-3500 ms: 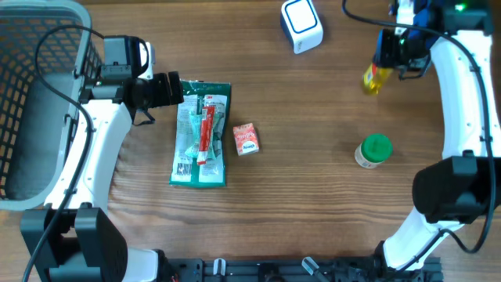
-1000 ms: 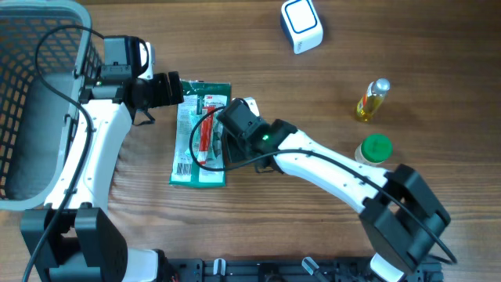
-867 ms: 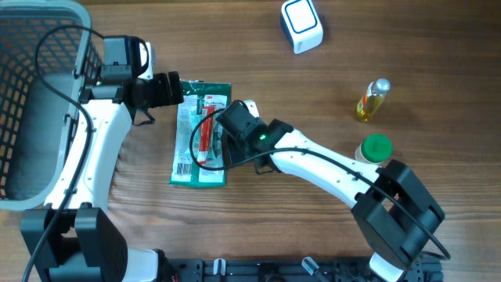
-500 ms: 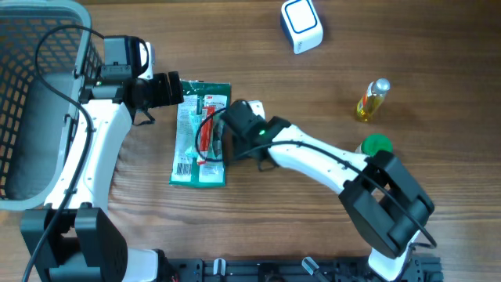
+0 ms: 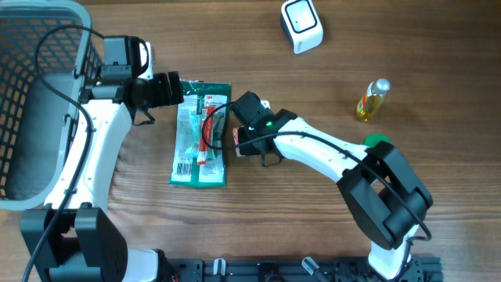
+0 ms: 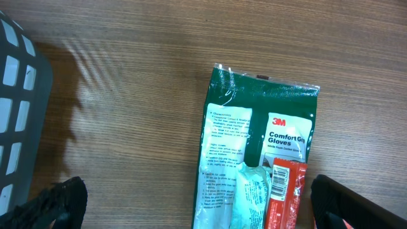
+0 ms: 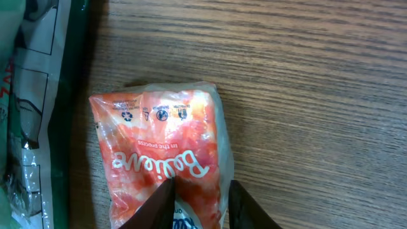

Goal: Scan the item barcode

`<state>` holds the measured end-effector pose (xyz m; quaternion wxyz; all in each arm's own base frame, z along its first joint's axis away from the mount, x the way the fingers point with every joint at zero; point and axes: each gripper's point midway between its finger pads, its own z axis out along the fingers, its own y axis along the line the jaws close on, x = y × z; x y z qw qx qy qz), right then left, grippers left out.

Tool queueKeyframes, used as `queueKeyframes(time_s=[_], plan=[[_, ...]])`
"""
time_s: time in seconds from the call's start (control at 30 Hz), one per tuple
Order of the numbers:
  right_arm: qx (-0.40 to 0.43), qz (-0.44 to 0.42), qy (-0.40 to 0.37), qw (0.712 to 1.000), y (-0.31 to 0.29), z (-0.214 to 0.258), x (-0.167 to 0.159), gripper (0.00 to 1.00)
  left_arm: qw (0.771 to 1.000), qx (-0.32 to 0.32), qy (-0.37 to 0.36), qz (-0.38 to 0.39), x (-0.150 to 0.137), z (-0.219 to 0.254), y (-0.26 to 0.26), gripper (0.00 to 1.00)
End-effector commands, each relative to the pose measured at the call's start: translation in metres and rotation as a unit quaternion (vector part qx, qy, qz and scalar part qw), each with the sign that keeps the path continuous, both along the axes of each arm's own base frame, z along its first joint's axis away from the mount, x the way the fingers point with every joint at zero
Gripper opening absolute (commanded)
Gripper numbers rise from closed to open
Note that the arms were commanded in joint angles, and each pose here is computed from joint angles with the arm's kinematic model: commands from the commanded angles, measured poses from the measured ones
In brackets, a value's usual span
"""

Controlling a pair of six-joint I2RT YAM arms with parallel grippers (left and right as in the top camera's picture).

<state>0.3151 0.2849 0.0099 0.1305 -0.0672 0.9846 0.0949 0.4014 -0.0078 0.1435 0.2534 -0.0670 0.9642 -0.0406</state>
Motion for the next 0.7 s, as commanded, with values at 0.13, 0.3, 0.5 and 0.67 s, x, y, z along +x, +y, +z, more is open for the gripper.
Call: queueKeyframes(time_s=[0.13,0.3,0.5,0.67], plan=[[-0.057,-0.029,0.005,0.998,-0.033,-0.012,0.006,0.04,1.0,0.001,-0.007,-0.007,0.002,0.004,0.0,0.99],[-0.085,-0.074,0.006,0.994,-0.084,0.0,0.026,0.04,1.0,0.001,-0.007,-0.007,0.002,0.004,0.0,1.0],[-0.098,-0.064,0.011,0.993,-0.103,0.002,0.032,0.09,1.0,0.001,-0.007,-0.007,0.002,0.004,0.0,1.0],[-0.088,-0.053,-0.01,0.995,-0.098,0.031,0.04,0.34,1.0,0.001,-0.007,-0.007,0.002,0.004,0.0,1.0]])
